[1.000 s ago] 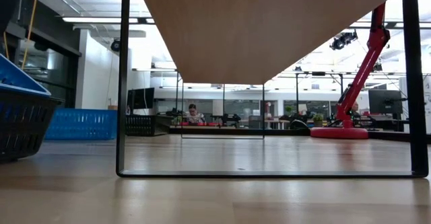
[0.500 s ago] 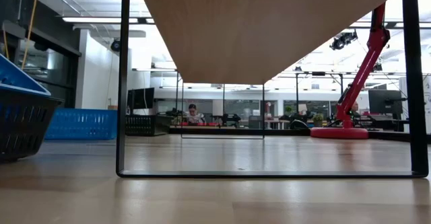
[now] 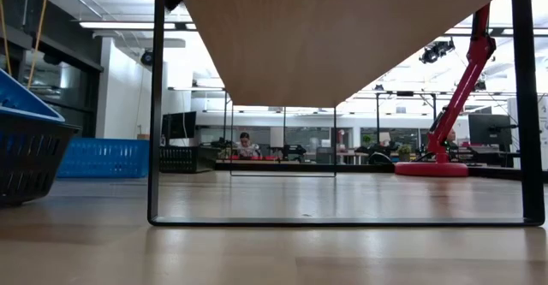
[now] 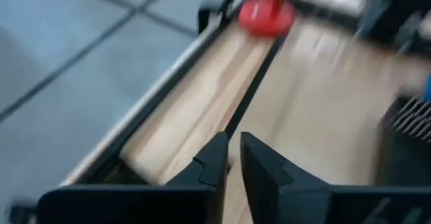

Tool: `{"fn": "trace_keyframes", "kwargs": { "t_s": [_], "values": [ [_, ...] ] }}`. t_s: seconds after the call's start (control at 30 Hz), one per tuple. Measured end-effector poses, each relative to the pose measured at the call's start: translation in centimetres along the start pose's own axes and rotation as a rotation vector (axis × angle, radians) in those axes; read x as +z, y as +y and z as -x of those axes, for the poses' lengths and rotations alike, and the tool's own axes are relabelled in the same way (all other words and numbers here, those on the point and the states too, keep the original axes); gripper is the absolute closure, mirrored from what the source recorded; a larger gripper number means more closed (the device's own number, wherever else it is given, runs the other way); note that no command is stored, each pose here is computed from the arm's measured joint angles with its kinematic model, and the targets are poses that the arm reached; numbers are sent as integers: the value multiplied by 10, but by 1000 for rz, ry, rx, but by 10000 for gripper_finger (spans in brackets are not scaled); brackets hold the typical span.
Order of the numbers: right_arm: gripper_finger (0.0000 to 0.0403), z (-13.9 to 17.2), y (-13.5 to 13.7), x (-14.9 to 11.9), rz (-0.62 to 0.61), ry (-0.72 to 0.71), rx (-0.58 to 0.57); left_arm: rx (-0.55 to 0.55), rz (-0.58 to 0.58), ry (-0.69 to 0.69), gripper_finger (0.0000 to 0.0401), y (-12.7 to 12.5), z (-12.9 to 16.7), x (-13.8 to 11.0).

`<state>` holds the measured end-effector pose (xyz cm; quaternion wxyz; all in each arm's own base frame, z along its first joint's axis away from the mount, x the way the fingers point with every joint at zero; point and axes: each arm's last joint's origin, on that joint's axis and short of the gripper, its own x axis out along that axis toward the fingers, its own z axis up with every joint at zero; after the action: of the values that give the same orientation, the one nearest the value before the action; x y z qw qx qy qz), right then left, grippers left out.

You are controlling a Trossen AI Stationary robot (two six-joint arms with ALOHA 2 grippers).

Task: Stack baskets on shelf by color
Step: Stack the top black bin on the black bin on the shelf

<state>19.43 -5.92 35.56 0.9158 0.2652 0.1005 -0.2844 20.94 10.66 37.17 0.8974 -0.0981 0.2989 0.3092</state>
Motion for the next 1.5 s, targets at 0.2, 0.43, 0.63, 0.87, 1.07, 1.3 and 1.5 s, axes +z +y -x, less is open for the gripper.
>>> {"fn": "trace_keyframes", "kwargs": {
  "t_s": [0.2, 0.43, 0.63, 0.87, 1.07, 1.3, 1.5],
  "values": [
    [403, 0, 0, 0, -53, 5, 8, -24, -49, 166, 299, 30, -23, -53],
    [403, 0, 0, 0, -118, 6, 8, -23, -286, 348, 190, 46, -75, -70],
    [403, 0, 0, 0, -123, 6, 8, -161, -352, 485, 144, 54, -129, -89],
    [403, 0, 0, 0, -115, 6, 8, -115, -418, 607, 147, 57, -165, -108],
    [403, 0, 0, 0, -108, 8, 10, -35, -434, 606, 156, 59, -169, -108],
    [403, 0, 1, -1, -87, 24, 34, -58, -555, 634, 180, 60, -170, -114],
    [403, 0, 1, -1, -94, 31, 44, -32, -605, 657, 235, 61, -170, -117]
  ]
}}
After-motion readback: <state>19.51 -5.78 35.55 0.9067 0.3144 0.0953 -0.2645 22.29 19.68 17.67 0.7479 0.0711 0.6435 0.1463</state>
